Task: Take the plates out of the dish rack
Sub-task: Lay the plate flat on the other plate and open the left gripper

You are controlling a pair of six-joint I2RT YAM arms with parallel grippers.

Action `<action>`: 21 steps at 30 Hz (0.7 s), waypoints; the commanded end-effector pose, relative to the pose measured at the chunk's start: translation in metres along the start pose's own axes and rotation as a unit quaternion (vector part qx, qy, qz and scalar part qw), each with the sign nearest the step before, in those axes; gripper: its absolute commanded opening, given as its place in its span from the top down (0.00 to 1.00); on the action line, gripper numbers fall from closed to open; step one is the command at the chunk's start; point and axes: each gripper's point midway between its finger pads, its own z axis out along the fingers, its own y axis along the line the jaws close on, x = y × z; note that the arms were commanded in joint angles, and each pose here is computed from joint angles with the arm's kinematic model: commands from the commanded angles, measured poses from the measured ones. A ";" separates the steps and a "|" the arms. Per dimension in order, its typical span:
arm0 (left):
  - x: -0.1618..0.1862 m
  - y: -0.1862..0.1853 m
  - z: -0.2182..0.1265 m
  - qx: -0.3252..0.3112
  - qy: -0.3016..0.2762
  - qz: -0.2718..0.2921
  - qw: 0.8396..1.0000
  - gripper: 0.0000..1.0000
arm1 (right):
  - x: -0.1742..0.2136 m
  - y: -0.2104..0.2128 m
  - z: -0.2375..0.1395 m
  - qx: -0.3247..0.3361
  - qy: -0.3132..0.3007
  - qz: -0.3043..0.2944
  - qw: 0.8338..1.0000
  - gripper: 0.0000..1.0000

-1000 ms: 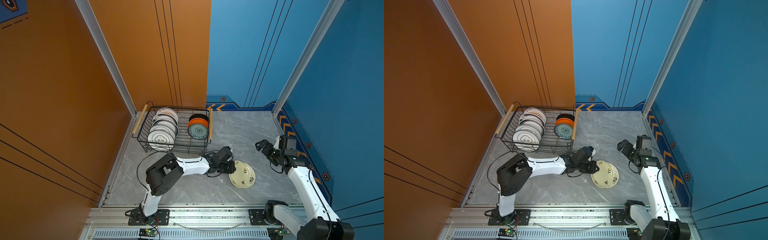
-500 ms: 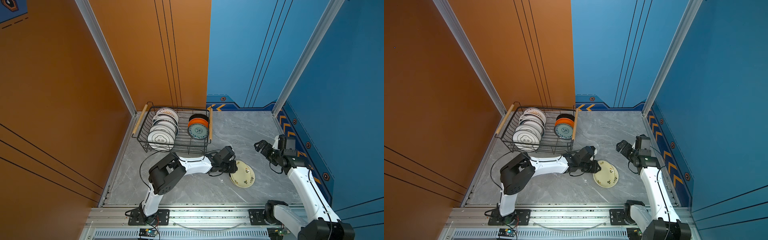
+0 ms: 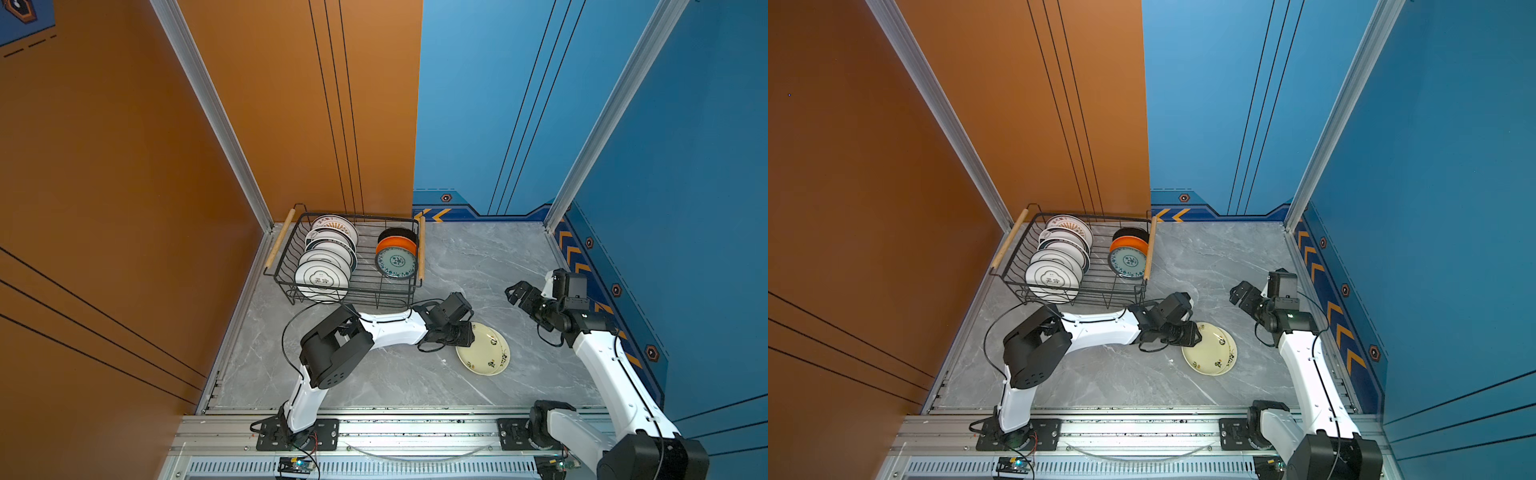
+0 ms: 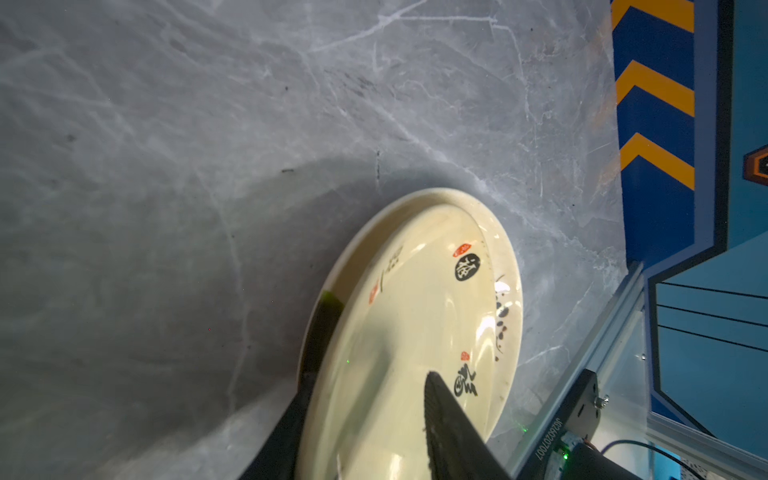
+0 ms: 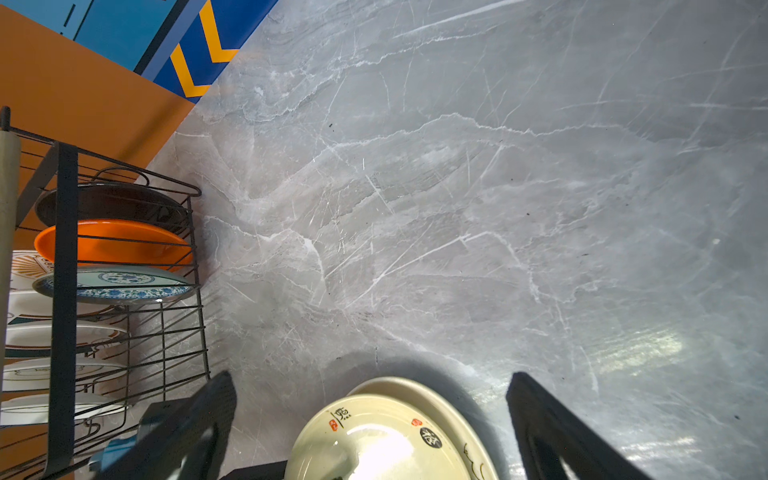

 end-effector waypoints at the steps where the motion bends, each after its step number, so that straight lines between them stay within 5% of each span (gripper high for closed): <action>1: 0.009 0.008 0.001 -0.043 0.013 0.024 0.999 0.54 | 0.006 0.000 -0.001 0.002 0.005 -0.015 1.000 0.00; 10: 0.008 0.013 -0.010 -0.120 0.007 0.075 0.990 0.47 | 0.007 0.003 -0.005 -0.003 0.007 -0.021 1.000 0.00; 21: 0.010 0.013 -0.004 -0.129 0.022 0.092 0.987 0.42 | 0.007 0.003 -0.014 0.004 0.007 -0.035 0.999 0.00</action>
